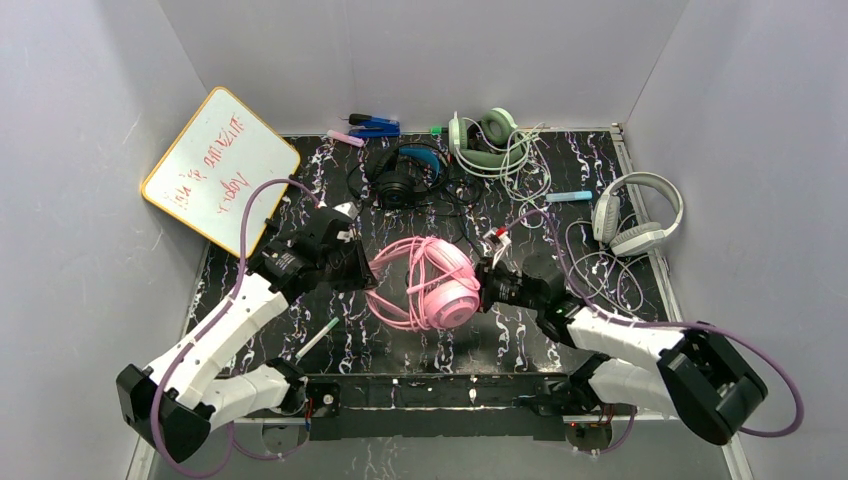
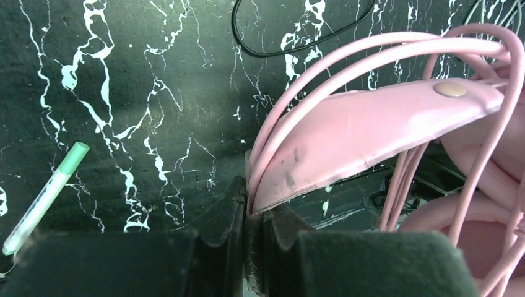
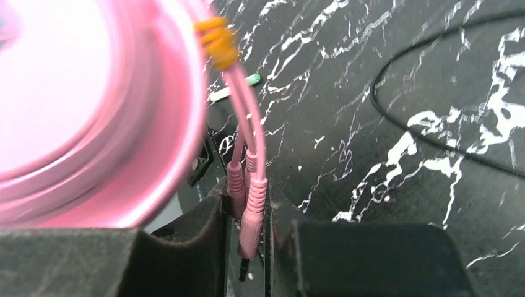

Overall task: Wrap the headphones
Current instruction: Wrap the headphones cable around the headphones, then place the headphones at the center of the board.

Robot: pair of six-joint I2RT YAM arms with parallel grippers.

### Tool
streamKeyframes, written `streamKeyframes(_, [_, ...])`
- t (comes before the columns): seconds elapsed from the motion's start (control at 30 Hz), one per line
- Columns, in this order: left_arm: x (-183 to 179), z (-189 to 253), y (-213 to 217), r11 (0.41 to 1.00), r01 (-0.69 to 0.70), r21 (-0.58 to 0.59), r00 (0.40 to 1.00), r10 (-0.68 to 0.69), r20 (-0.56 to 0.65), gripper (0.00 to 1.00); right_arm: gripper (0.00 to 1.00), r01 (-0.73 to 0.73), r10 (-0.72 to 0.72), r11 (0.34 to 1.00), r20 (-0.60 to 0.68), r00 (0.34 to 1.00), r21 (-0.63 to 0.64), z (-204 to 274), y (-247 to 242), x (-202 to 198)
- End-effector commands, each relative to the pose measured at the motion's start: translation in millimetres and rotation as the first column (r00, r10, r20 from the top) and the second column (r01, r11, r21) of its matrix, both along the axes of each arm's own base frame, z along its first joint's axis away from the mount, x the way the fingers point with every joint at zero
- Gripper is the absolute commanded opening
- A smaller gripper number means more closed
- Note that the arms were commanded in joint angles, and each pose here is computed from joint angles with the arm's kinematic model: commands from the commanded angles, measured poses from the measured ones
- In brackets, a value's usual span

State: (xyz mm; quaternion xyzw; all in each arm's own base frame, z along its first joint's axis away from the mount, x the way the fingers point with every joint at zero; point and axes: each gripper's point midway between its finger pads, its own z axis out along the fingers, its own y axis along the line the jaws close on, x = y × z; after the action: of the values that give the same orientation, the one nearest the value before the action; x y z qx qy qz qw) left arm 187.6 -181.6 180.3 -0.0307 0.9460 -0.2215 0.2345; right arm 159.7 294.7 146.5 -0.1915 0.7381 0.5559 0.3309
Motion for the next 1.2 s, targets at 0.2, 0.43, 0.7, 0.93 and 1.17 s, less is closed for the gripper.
streamKeyframes(0.2, [23,30,-6,0.971,-0.092,-0.222,0.99,0.114,0.088,0.0,0.01,-0.003,-0.007,1.0,-0.427,0.904,-0.022,-36,39,-6])
streamKeyframes(0.43, [33,3,8,0.919,-0.218,-0.328,0.969,0.243,0.037,0.0,0.01,-0.004,0.011,1.0,-0.562,0.827,0.014,-48,72,-9])
streamKeyframes(0.7, [48,-20,52,0.874,-0.396,-0.281,0.904,0.424,0.046,0.0,0.01,0.003,-0.052,0.997,-0.685,0.727,-0.073,-71,101,2])
streamKeyframes(0.93, [53,-43,91,0.796,-0.561,-0.227,0.82,0.573,-0.013,0.0,0.01,0.0,-0.089,0.992,-0.702,0.706,-0.126,-77,132,14])
streamKeyframes(1.17, [60,-63,150,0.71,-0.696,-0.11,0.715,0.699,-0.009,0.0,0.01,-0.027,-0.113,0.983,-0.714,0.691,-0.181,-100,169,21])
